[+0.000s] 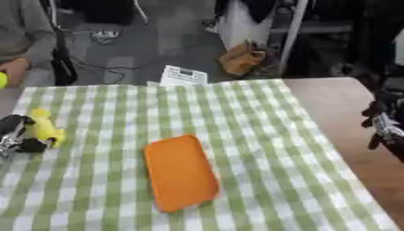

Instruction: Pick up objects on the table and place them in the box.

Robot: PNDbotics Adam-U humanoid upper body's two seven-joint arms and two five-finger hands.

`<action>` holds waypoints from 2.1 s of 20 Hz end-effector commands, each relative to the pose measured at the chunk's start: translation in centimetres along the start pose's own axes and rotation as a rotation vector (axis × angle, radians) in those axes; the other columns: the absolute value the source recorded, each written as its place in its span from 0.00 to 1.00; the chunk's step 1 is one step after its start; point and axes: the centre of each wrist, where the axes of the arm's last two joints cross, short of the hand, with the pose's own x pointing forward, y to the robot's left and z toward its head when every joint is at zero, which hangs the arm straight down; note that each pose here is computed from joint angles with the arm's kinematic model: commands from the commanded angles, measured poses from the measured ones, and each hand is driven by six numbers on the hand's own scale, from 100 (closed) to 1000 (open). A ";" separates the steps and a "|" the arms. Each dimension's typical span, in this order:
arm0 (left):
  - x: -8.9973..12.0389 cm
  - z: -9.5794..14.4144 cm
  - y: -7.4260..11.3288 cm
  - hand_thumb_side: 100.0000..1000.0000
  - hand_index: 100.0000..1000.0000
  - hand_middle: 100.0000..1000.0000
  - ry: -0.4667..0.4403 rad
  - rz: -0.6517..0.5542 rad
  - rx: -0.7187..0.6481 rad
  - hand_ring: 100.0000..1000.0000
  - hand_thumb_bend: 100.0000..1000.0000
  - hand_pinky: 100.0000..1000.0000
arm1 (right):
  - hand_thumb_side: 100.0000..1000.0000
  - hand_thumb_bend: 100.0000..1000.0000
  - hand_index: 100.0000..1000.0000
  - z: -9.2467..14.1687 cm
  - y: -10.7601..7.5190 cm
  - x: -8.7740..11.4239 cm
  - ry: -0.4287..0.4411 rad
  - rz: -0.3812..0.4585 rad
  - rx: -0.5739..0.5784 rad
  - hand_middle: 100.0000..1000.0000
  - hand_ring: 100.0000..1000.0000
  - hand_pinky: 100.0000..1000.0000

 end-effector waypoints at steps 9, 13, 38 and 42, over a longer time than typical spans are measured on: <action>0.8 0.1 1.6 0.07 0.40 0.29 0.058 -0.046 0.047 0.24 0.00 0.19 | 0.59 0.11 0.81 -0.4 -0.8 0.8 -0.032 0.020 -0.020 0.51 0.51 0.25; 1.4 0.2 3.0 0.19 0.25 0.16 0.067 -0.050 0.237 0.11 0.00 0.12 | 0.59 0.11 0.81 -0.3 -0.8 0.7 -0.028 0.021 -0.020 0.51 0.51 0.25; 5.1 4.0 13.6 0.13 0.16 0.17 -0.132 -0.230 0.481 0.17 0.00 0.20 | 0.59 0.11 0.81 0.4 -0.9 -0.3 0.008 0.030 -0.015 0.51 0.51 0.26; 5.9 5.0 14.7 0.12 0.15 0.17 -0.195 -0.229 0.528 0.16 0.00 0.20 | 0.59 0.11 0.81 0.5 -0.8 -0.4 0.012 0.029 -0.012 0.51 0.51 0.26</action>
